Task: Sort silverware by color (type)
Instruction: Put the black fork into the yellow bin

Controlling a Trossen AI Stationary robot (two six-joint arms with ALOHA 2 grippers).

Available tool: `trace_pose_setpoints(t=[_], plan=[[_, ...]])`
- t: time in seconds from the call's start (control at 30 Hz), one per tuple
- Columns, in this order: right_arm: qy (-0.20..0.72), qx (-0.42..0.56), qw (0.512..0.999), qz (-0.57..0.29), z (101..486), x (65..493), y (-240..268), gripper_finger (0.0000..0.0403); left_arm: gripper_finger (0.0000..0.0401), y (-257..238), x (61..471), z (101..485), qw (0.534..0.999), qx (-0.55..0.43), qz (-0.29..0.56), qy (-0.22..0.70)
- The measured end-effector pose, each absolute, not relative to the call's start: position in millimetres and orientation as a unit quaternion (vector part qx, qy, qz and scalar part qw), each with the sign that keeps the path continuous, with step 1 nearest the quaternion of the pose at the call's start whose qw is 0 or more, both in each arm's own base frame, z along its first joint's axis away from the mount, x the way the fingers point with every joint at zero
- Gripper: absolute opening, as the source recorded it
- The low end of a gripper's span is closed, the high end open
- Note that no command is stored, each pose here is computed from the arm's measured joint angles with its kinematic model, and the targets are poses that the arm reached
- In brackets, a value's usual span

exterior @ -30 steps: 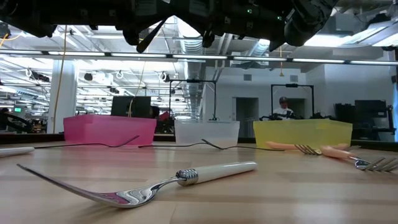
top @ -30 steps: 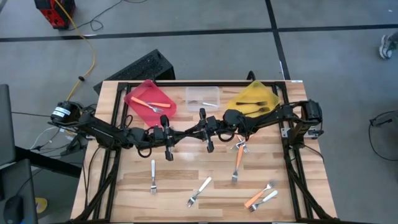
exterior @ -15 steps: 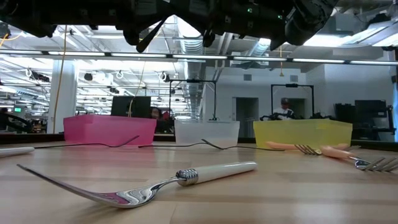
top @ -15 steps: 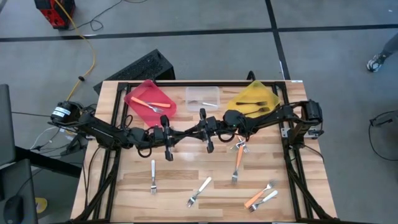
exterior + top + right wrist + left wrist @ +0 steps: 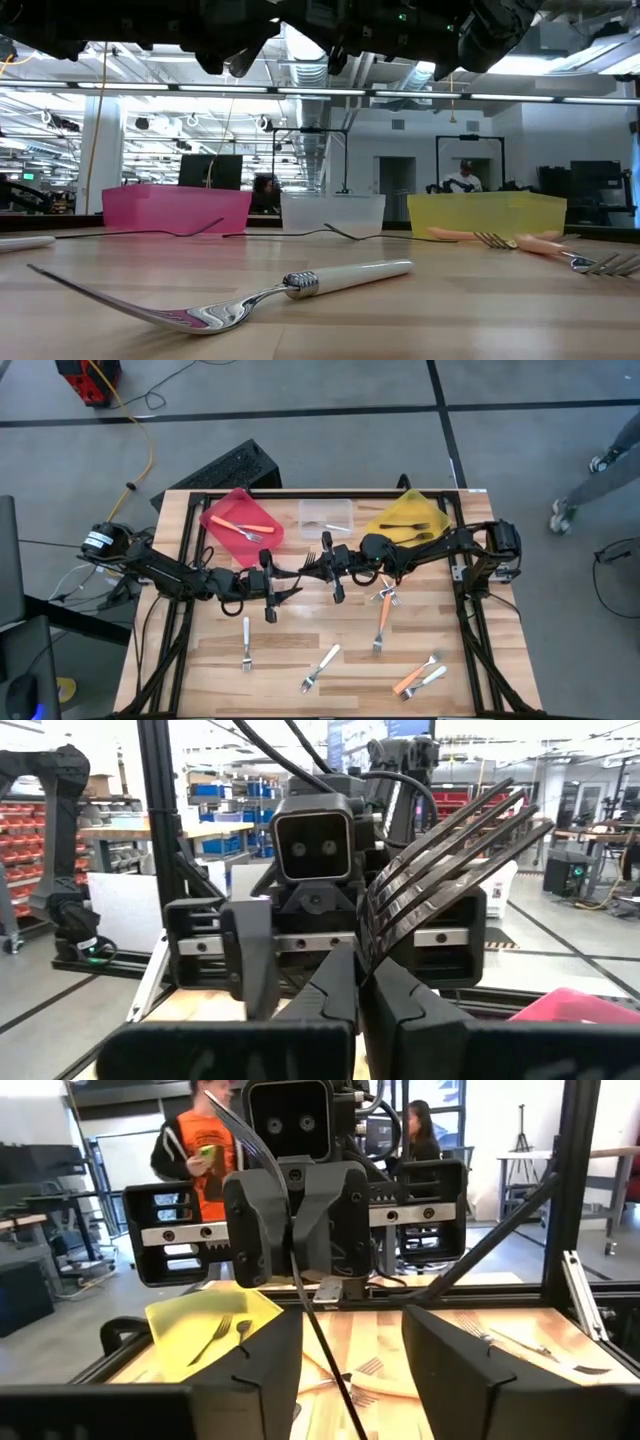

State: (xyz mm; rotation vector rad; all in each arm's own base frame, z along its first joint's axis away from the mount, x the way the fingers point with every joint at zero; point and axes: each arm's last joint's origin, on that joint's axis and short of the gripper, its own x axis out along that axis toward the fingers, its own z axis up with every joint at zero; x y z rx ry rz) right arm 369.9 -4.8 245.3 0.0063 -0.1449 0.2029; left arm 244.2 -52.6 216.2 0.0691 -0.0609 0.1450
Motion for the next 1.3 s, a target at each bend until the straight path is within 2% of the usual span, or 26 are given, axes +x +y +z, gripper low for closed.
trace_pose_setpoints(t=[0.17,0.47,0.83,1.03,1.3], plan=[[-0.069,0.004,0.992,0.102,244.9,370.1,-4.7,0.0021,0.0179,-52.4,244.2,215.9,0.996,0.031,0.075,-0.029],[-0.042,0.007,0.994,0.101,244.1,367.8,-4.8,0.0021,0.0181,-50.9,233.8,221.5,0.996,0.025,0.080,0.004],[0.005,-0.044,0.996,0.071,278.6,339.5,-7.3,0.0021,0.0181,-41.5,190.7,251.7,0.997,-0.016,0.078,0.017],[0.065,-0.088,0.994,-0.005,299.9,309.5,-11.7,0.0021,0.0181,-38.1,178.9,257.9,0.996,-0.039,0.079,0.015],[0.166,-0.138,0.972,-0.088,303.8,280.1,-16.3,0.0022,0.0181,-35.2,168.5,266.8,0.996,-0.029,0.078,-0.007]])
